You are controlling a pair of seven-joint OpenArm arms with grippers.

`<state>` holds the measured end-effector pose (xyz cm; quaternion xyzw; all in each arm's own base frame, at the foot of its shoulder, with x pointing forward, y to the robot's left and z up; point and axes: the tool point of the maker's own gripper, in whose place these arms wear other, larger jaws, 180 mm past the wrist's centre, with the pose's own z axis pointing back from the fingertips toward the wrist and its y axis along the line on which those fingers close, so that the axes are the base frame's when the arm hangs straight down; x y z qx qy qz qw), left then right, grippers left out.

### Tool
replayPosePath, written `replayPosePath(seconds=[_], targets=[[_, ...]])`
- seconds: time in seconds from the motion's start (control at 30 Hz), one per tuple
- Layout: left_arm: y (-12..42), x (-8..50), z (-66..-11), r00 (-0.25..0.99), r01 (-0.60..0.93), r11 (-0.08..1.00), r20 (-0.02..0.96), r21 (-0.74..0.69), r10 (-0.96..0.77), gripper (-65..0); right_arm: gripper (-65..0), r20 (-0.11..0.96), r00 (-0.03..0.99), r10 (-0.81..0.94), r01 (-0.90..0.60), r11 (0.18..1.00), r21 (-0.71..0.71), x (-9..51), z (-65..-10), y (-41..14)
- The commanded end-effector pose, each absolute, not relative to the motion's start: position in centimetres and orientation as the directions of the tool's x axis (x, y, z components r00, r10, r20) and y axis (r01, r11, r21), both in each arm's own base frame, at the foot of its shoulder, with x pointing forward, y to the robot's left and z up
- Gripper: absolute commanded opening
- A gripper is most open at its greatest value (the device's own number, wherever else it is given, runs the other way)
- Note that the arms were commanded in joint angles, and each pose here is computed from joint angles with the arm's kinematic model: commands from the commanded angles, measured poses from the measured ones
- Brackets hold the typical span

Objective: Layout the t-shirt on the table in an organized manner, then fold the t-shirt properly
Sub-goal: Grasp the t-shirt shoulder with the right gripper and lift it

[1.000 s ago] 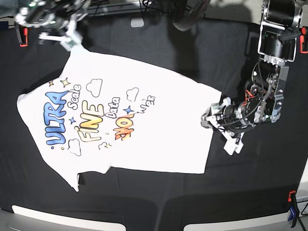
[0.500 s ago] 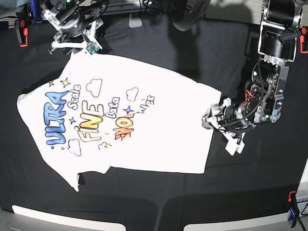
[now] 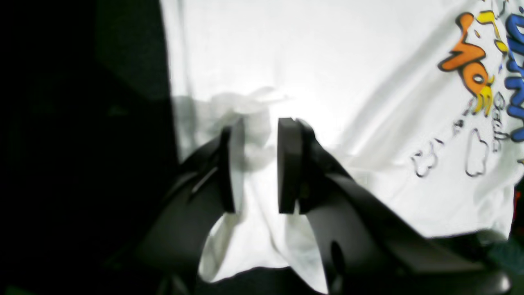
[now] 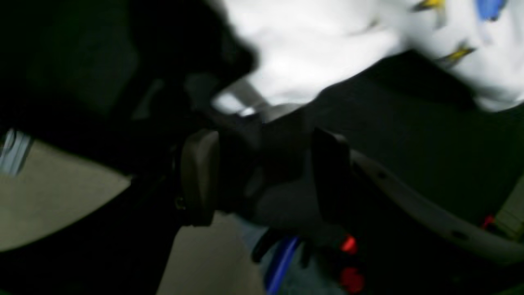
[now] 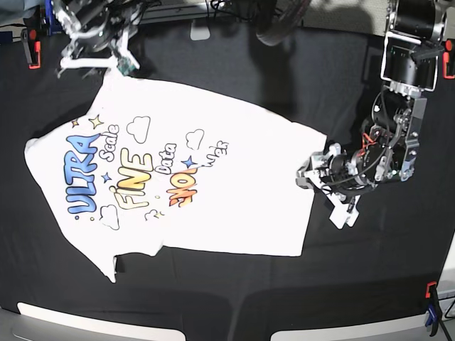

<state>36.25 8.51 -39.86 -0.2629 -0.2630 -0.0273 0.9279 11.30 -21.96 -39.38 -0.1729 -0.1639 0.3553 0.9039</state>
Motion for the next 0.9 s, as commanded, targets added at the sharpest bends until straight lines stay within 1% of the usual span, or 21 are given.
replayPosePath(seconds=[0.0,0.07,0.13,0.47,0.57,0.67,0.7,0.73,0.87], targets=[[8.4,37.6,-38.2,0.831,0.216,0.853,0.548,-0.475,0.095,-52.0,-30.8,0.194,0.688,0.699,-0.578,0.690,-0.436,11.8,-38.8,-22.0],[8.4,37.6,-38.2,0.832,0.216,0.853,0.547,-0.476,0.095,-52.0,-30.8,0.219,0.699,0.681,-0.576,0.717,-0.393,11.5,-39.1,-21.3],[8.4,37.6,-38.2,0.831,0.216,0.853,0.547,-0.476,0.095,-52.0,-30.8,0.248,0.694,0.676,-0.574,0.727,-0.376,11.8,-39.0,-20.7],[8.4,37.6,-38.2,0.831,0.216,0.853,0.547,-0.476,0.095,-52.0,-30.8,0.317,0.665,0.676,-0.549,0.730,-0.407,14.6,-38.4,-20.4],[8.4,37.6,-38.2,0.831,0.216,0.853,0.548,-0.475,0.095,-52.0,-30.8,0.299,0.679,0.670,-0.542,0.733,-0.412,15.0,-39.2,-21.2],[8.4,37.6,-38.2,0.831,0.216,0.853,0.548,-0.475,0.095,-52.0,-31.3,0.254,0.705,0.662,-0.546,0.735,-0.401,14.2,-40.6,-22.2],[8.4,37.6,-38.2,0.831,0.216,0.853,0.548,-0.475,0.095,-52.0,-33.6,0.244,0.710,0.661,-0.548,0.736,-0.399,14.0,-40.9,-22.4],[8.4,37.6,-38.2,0.831,0.216,0.853,0.548,-0.475,0.095,-52.0,-38.4,0.241,0.712,0.660,-0.548,0.736,-0.398,13.9,-41.0,-22.4],[8.4,37.7,-38.1,0.829,0.216,0.853,0.550,-0.475,0.096,-52.0,-65.0,0.259,0.702,0.664,-0.541,0.733,-0.412,14.4,-40.4,-22.2]])
